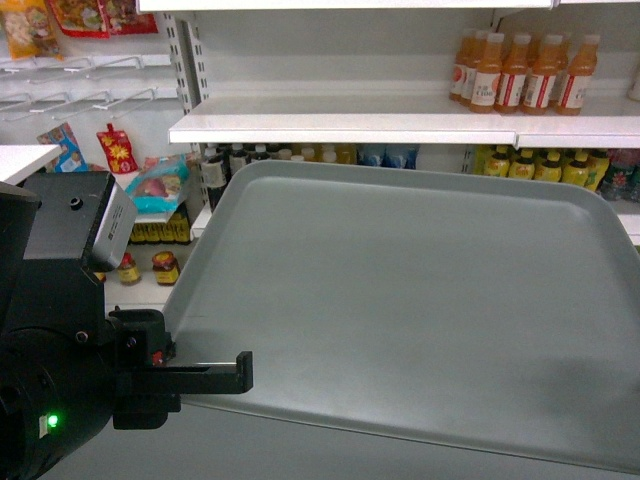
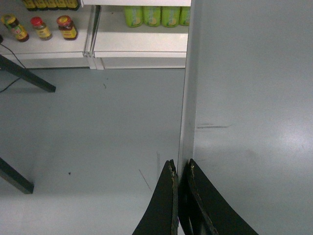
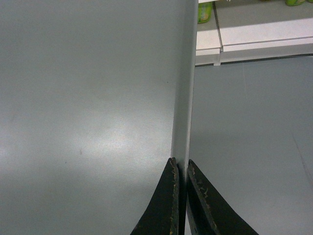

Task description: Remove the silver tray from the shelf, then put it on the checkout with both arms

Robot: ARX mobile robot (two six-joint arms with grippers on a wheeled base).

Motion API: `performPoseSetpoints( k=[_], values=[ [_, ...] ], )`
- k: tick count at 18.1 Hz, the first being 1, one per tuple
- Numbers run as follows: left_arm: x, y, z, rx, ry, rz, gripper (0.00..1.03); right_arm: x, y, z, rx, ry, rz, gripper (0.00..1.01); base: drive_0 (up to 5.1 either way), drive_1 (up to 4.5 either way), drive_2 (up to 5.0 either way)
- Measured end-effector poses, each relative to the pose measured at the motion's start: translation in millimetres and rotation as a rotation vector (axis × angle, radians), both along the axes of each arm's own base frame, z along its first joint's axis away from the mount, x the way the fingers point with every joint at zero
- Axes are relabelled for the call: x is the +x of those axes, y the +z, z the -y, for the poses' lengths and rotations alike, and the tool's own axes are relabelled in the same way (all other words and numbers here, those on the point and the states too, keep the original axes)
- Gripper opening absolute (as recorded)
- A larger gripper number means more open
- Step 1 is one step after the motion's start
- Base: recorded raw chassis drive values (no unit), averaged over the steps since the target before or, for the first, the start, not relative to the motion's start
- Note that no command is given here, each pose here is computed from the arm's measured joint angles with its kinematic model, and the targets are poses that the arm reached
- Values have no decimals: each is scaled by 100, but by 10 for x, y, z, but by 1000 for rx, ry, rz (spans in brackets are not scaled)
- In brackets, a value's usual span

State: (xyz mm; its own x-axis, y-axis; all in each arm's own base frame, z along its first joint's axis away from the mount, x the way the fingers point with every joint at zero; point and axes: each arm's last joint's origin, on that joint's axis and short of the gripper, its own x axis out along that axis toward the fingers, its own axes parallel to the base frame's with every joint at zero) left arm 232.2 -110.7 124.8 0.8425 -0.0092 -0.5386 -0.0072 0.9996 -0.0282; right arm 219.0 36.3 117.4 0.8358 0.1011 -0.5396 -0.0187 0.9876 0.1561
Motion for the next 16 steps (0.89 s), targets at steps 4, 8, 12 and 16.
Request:
performPoseSetpoints(
  k=[4, 8, 12, 16],
  values=[
    [2, 4, 1, -2, 0, 4, 3, 3, 3, 0, 1, 0, 3, 3, 8, -383, 399],
    [1, 1, 1, -1, -1, 1, 3, 0, -1, 1, 0, 0, -1, 3, 12, -379, 403],
    [2, 5, 3, -2, 0, 6, 3, 2, 5, 1, 0, -1, 4, 3, 17, -374, 408],
    [2, 7, 2, -2, 1, 6, 3, 3, 5, 0, 1, 0, 5, 3, 12, -379, 403]
  ],
)
